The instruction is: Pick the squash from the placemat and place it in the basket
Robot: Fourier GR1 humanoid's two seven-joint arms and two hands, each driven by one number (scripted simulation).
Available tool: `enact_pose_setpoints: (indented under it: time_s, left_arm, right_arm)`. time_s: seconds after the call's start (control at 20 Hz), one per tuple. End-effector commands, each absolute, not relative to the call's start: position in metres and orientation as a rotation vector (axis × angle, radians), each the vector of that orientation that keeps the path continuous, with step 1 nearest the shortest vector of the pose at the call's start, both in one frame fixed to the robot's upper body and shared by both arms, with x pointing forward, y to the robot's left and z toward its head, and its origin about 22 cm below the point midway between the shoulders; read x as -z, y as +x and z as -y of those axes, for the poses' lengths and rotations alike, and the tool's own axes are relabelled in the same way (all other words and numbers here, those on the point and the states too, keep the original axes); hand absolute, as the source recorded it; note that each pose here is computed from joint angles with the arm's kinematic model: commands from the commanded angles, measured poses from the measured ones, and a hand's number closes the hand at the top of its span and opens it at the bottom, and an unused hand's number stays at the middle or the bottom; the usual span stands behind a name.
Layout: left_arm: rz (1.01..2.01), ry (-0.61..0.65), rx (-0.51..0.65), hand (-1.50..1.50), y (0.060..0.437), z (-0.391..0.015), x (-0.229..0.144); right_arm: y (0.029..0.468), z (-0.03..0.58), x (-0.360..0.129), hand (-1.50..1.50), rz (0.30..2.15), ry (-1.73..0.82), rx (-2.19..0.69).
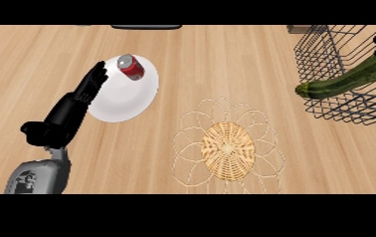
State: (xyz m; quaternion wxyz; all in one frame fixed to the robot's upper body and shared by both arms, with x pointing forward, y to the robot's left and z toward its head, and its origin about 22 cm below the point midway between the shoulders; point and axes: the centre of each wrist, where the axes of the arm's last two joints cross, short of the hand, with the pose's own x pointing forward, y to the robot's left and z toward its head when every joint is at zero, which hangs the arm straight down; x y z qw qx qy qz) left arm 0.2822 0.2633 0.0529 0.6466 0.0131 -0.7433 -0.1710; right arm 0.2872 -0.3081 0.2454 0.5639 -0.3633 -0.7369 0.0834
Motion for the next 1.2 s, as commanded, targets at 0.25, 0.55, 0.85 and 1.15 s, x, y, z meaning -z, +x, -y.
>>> enact_pose_setpoints:
  time_s: [0.25,0.55,0.85,1.15]
  left_arm:
    - [1.678,0.035,0.382,0.00,0.280,-0.263,-0.059]
    - [1.687,0.022,0.382,0.00,0.277,-0.269,-0.057]
    - [1.694,0.054,0.375,0.00,0.289,-0.262,-0.055]
    - [1.693,0.037,0.392,0.00,0.279,-0.252,-0.064]
  right_arm:
    - [0.334,0.378,-0.231,1.50,1.643,-0.891,-0.152]
    - [0.352,0.402,-0.193,1.50,1.626,-0.894,-0.176]
    - [0.371,0.411,-0.148,1.50,1.693,-0.971,-0.194]
    - [0.379,0.434,-0.159,1.50,1.727,-1.071,-0.065]
